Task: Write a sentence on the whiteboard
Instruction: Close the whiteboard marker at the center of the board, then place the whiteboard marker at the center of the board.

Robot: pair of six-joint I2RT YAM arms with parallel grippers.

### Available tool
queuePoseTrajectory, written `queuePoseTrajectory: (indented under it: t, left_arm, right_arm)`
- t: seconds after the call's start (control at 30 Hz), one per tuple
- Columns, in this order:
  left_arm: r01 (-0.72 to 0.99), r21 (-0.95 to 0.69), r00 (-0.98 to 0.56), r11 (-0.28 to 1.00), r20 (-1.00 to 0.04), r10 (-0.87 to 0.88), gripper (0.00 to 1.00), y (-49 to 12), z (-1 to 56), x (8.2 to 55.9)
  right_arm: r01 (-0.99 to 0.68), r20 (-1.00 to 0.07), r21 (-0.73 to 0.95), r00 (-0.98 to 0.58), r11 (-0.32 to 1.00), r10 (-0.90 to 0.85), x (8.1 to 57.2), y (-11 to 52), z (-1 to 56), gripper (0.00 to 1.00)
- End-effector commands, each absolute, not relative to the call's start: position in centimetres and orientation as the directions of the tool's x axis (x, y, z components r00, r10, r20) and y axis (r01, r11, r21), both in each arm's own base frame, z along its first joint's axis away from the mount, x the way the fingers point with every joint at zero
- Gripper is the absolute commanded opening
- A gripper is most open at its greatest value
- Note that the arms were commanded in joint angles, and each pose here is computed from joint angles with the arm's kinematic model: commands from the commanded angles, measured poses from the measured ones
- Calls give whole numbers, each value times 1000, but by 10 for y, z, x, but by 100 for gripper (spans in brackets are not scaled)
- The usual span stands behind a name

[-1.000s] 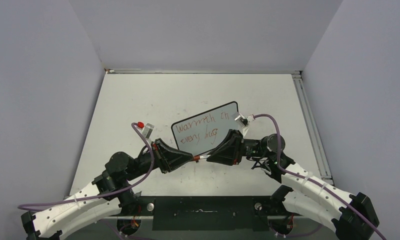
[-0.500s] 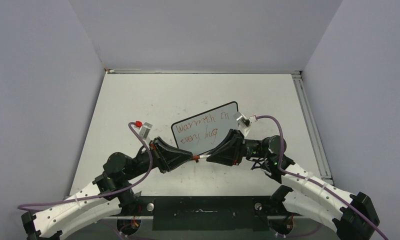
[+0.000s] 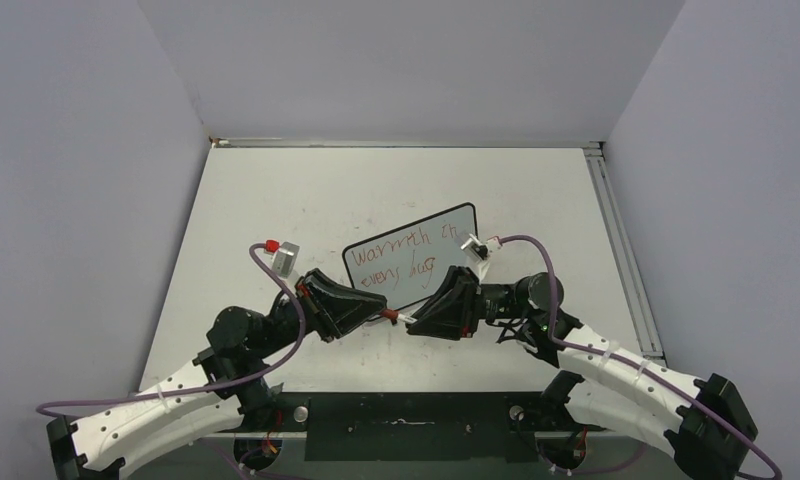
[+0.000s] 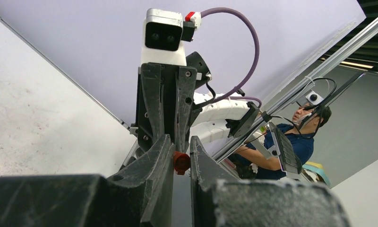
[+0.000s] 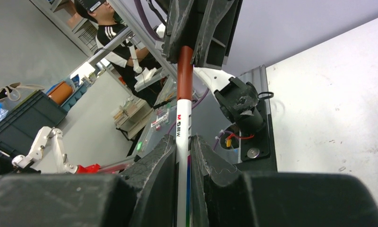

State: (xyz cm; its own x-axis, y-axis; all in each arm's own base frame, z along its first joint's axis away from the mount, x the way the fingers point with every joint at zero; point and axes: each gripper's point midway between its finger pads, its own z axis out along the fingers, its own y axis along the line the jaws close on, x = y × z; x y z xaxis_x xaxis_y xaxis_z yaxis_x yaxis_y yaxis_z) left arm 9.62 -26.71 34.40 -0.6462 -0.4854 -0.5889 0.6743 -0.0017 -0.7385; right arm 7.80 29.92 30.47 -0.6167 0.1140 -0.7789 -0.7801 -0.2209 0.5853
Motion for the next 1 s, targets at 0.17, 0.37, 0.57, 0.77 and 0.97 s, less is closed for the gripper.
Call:
queuePoseTrajectory:
  t: [0.17,0.37,0.57,0.77,0.97]
  left_arm:
    - [590,-802,-766,97,-593,-249,0,-288,259,74]
    - [582,-784,-731,217,-621,-282,17,-274,250,88]
    - [618,-696,-652,366,-714,-257,66,-257,261,103]
    - [628,-593,-564,504,-793,-230,87,-232,276,124]
    - [454,-493,-530,742,-819,-220,93,-186,258,170]
  right_arm:
    - [-833,-774,526,-552,-172,309,98,303,342,5]
    - [-833,-797,550,-543,-53,264,108,301,320,5]
    - [-795,-827,553,-559,248,52,126,289,254,5]
    - [-752,-780,522,-612,403,-132,127,272,189,5]
    - [-694,-687,482,-678,535,-261,128,263,120,5]
